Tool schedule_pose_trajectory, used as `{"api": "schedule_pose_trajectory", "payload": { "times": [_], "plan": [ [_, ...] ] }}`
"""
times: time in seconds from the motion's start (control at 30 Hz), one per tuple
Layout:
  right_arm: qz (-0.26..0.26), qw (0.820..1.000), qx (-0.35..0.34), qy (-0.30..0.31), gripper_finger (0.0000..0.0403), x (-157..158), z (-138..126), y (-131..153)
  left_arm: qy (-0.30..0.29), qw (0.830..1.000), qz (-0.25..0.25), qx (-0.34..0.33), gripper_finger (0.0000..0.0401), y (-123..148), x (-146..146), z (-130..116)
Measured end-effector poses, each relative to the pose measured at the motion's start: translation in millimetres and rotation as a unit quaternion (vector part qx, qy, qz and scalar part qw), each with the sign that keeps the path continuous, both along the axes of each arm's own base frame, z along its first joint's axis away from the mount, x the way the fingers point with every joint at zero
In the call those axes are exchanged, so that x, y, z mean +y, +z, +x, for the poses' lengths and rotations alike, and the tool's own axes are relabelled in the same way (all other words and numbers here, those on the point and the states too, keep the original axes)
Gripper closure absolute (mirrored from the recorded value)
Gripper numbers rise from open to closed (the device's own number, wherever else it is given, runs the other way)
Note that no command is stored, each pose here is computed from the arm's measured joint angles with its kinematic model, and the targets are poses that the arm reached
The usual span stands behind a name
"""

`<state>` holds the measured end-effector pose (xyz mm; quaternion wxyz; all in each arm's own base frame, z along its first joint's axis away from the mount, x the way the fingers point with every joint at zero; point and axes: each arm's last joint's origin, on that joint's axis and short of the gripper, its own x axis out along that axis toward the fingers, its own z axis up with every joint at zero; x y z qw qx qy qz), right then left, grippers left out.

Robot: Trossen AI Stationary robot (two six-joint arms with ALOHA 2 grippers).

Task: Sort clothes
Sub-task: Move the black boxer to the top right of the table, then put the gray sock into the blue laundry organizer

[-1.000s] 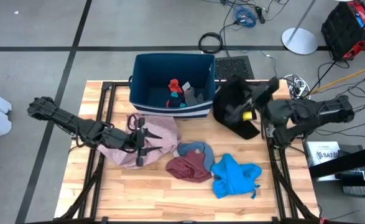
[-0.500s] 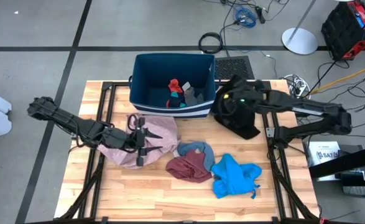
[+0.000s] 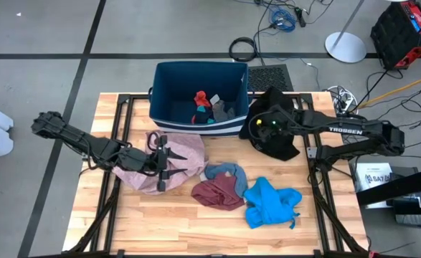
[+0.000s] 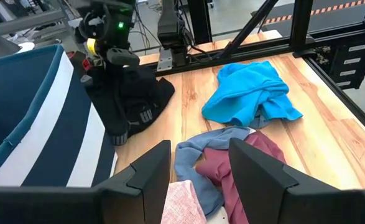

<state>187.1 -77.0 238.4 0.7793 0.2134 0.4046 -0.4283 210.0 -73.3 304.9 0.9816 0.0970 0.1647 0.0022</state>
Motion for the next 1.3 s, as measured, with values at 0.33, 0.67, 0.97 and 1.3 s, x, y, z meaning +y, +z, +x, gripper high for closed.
{"api": "schedule_pose_trajectory", "payload": {
  "times": [0.33, 0.67, 0.97, 1.3],
  "plan": [
    [0.001, 0.999, -0.003, 0.045, 0.0230, 3, 3, 45, -0.003, 1.000, -0.001, 0.000, 0.0228, 0, 0, 0],
    [0.008, 0.994, -0.041, 0.101, 0.0190, 34, 2, 107, -0.011, 1.000, 0.008, 0.018, 0.0228, -15, 0, 22],
    [-0.055, 0.981, -0.078, 0.169, 0.0199, 89, 3, 116, -0.053, 0.998, 0.008, 0.020, 0.0228, -55, 3, 79],
    [-0.093, 0.915, -0.172, 0.352, 0.0199, 165, 12, 99, -0.021, 0.996, 0.062, 0.065, 0.0228, -89, 20, 147]
  ]
}}
